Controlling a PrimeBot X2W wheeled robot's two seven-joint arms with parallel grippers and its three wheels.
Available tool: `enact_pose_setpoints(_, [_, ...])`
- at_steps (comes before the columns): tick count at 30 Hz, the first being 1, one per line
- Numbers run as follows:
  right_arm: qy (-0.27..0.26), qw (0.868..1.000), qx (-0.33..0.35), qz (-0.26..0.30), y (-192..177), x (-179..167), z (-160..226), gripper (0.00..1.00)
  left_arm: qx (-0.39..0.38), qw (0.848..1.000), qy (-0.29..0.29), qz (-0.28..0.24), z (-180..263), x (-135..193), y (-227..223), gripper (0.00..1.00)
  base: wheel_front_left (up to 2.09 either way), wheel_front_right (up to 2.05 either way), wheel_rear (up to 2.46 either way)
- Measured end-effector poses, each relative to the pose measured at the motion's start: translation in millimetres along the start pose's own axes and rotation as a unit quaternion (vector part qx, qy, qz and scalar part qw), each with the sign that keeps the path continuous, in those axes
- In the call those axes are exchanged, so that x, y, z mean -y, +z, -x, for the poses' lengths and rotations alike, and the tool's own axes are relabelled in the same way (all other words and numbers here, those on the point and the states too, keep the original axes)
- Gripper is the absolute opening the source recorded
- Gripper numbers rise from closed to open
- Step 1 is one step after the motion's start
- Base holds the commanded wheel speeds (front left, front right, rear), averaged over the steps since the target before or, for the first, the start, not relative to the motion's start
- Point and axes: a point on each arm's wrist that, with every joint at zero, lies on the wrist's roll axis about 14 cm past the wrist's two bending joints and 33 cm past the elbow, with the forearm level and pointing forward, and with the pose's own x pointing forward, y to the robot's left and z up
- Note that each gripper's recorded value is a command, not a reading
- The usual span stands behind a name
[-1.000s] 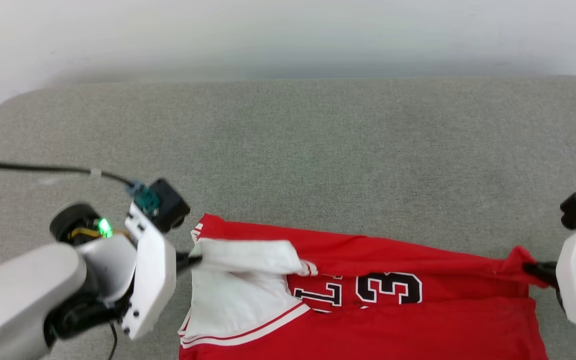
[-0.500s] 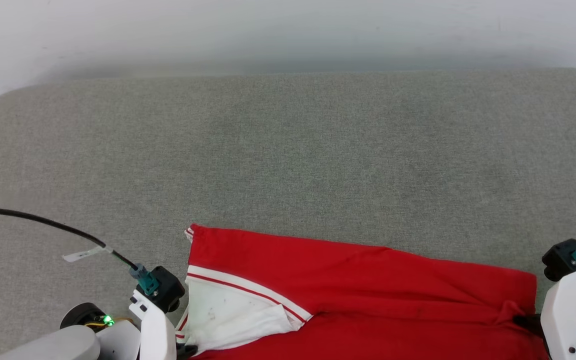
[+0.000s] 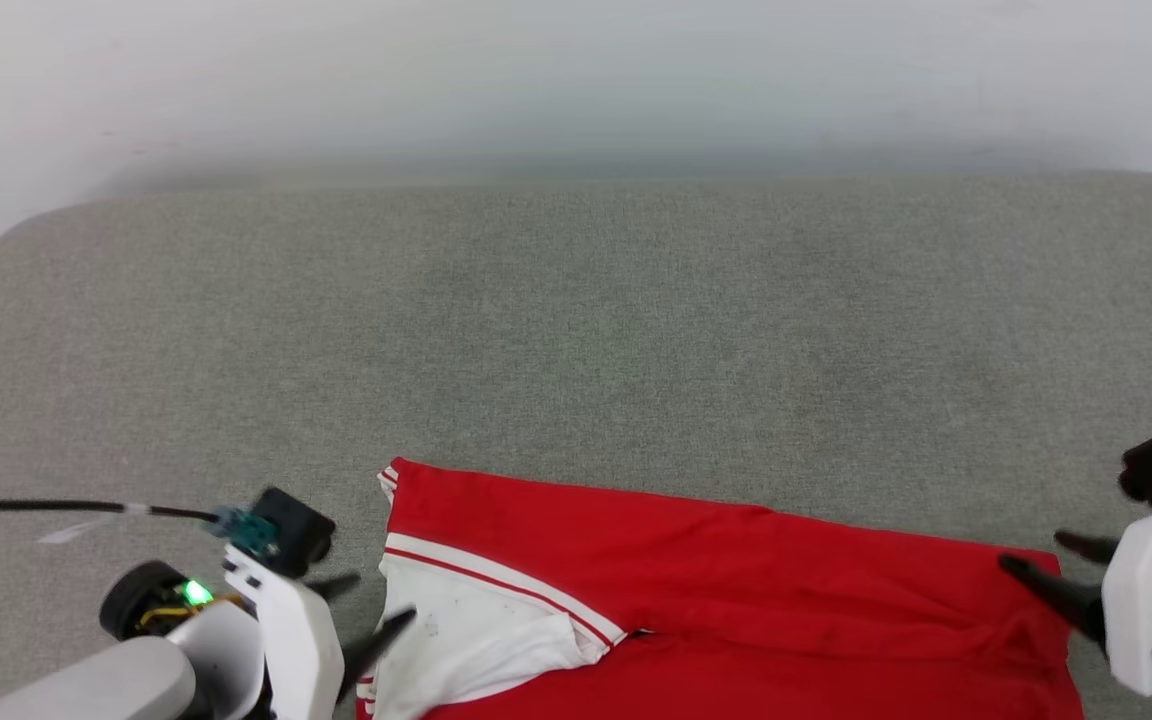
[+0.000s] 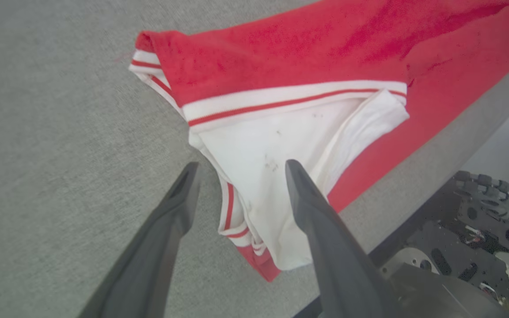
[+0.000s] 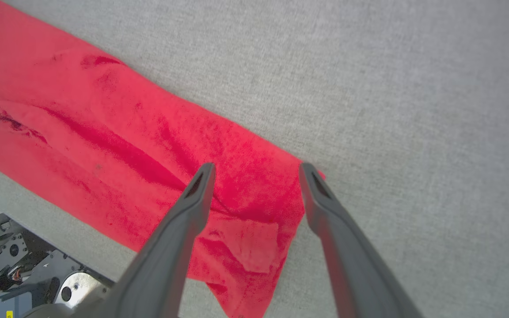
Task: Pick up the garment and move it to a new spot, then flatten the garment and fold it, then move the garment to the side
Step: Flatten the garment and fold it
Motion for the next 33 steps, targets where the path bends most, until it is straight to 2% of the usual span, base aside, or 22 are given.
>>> enact_pose_setpoints(3, [-0.009, 0.998, 0.065, 0.002, 29.5, 5.7, 12.7, 1.00, 0.089, 0.995, 0.036, -0.007, 10.1, -8.9, 36.2, 1.00, 0.00, 0.00, 0.00])
enact_pose_setpoints(6, [-0.019, 0.994, 0.110, -0.007, 46.6, 13.2, 21.4, 1.00, 0.186, 0.980, 0.077, -0.001, 21.0, -17.5, 69.9, 1.00, 0.00, 0.00, 0.00])
enact_pose_setpoints(9, [-0.033, 0.991, 0.124, -0.022, 48.1, 23.8, 25.9, 1.00, 0.248, 0.959, 0.134, -0.018, 32.9, -34.9, 85.8, 1.00, 0.00, 0.00, 0.00])
enact_pose_setpoints(13, [-0.055, 0.988, 0.134, -0.058, 42.7, 41.1, 29.3, 1.00, 0.302, 0.935, 0.183, -0.017, 40.9, -44.2, 96.9, 1.00, 0.00, 0.00, 0.00])
enact_pose_setpoints(17, [-0.069, 0.985, 0.121, -0.100, 25.0, 52.5, 28.2, 1.00, 0.332, 0.912, 0.241, -0.023, 52.9, -57.4, 104.3, 1.00, 0.00, 0.00, 0.00])
enact_pose_setpoints(20, [-0.073, 0.983, 0.104, -0.131, 9.3, 56.3, 24.8, 1.00, 0.372, 0.885, 0.277, -0.024, 66.3, -59.5, 118.3, 1.00, 0.00, 0.00, 0.00])
enact_pose_setpoints(23, [-0.070, 0.982, 0.073, -0.159, -13.9, 53.0, 18.0, 1.00, 0.388, 0.866, 0.315, -0.028, 75.9, -61.7, 113.4, 1.00, 0.00, 0.00, 0.00])
enact_pose_setpoints(27, [-0.050, 0.978, 0.035, -0.201, -37.4, 40.8, 8.0, 1.00, 0.401, 0.846, 0.350, -0.024, 84.2, -60.9, 103.2, 1.00, 0.00, 0.00, 0.00])
enact_pose_setpoints(33, [-0.019, 0.972, 0.000, -0.235, -51.4, 22.8, -3.8, 1.00, 0.407, 0.829, 0.382, -0.020, 89.7, -58.8, 88.2, 1.00, 0.00, 0.00, 0.00])
